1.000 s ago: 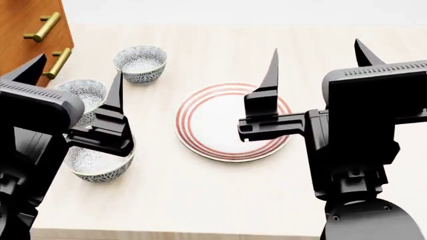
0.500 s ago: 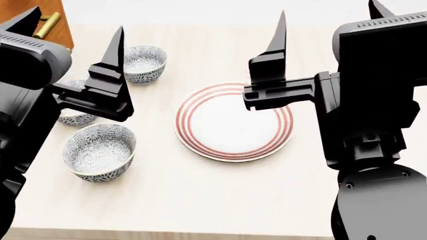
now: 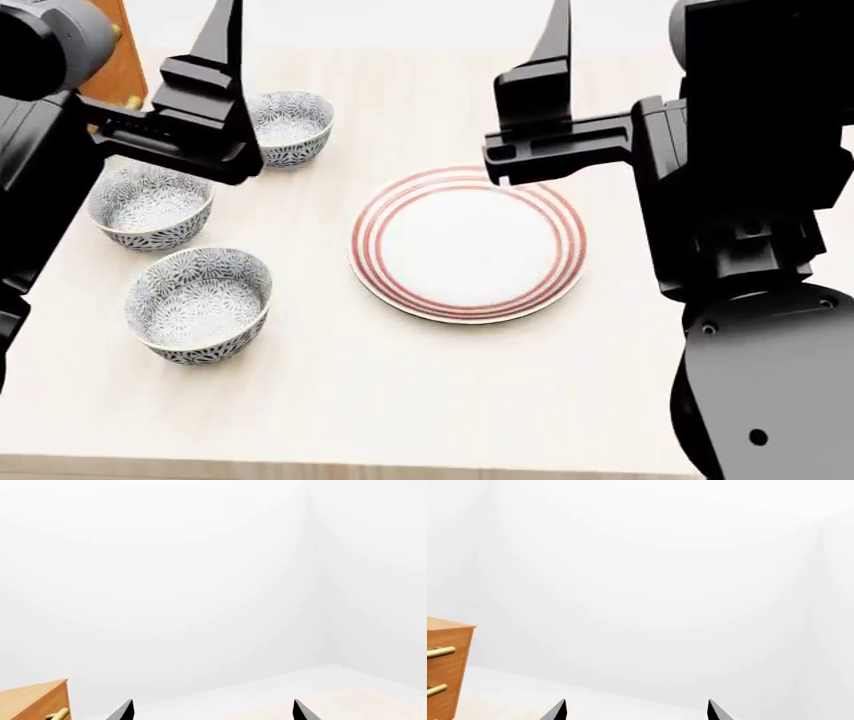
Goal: Put the bowl at the front on the plate.
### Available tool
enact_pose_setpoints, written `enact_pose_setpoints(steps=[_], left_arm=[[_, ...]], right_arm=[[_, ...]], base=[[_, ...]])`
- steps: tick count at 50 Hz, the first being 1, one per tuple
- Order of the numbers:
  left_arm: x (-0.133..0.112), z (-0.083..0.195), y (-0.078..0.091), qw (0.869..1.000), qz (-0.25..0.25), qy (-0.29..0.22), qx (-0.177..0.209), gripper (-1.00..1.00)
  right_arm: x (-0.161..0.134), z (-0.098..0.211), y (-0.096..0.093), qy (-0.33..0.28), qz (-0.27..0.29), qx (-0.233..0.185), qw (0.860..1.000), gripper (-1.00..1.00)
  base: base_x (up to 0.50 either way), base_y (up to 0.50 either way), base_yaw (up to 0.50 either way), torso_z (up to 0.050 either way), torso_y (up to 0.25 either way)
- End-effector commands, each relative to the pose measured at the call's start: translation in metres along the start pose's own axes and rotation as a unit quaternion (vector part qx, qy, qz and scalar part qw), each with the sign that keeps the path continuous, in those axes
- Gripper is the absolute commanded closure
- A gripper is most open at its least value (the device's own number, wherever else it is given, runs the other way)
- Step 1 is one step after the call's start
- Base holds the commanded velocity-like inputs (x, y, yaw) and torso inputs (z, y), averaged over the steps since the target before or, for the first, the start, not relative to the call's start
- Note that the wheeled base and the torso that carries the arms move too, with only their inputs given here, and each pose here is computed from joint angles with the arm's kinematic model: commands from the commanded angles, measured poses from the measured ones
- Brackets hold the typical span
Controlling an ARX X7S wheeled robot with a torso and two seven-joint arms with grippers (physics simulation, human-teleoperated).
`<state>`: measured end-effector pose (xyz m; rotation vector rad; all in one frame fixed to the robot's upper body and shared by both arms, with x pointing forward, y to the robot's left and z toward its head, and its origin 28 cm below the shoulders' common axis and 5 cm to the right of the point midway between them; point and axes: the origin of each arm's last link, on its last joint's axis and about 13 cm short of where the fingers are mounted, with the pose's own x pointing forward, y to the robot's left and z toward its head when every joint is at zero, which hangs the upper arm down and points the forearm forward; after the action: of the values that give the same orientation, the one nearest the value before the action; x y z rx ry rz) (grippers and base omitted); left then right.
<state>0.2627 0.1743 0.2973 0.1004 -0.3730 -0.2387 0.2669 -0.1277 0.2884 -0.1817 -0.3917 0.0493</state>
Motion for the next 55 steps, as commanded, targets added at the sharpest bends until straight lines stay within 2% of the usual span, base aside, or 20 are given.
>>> enact_pose_setpoints(steps=[1, 19, 55], left_arm=[[0.004, 0.002, 0.0, 1.0, 0.0, 0.001, -0.003, -1.0], [0.001, 0.01, 0.002, 1.0, 0.007, -0.017, -0.004, -1.0], [-0.002, -0.001, 0.003, 1.0, 0.01, 0.002, -0.011, -1.0]], right_arm=[[0.002, 0.002, 0.0, 0.0, 0.005, 0.004, 1.0, -1.0], [0.002, 0.002, 0.0, -0.001, 0.007, 0.005, 1.0, -1.0], [0.002, 0.003, 0.0, -0.003, 0.007, 0.01, 1.0, -1.0]], base=[[0.0, 0.0, 0.0, 0.0, 0.0], [0.1, 0.0, 0.0, 0.0, 0.0], [0.05, 0.0, 0.0, 0.0, 0.0]])
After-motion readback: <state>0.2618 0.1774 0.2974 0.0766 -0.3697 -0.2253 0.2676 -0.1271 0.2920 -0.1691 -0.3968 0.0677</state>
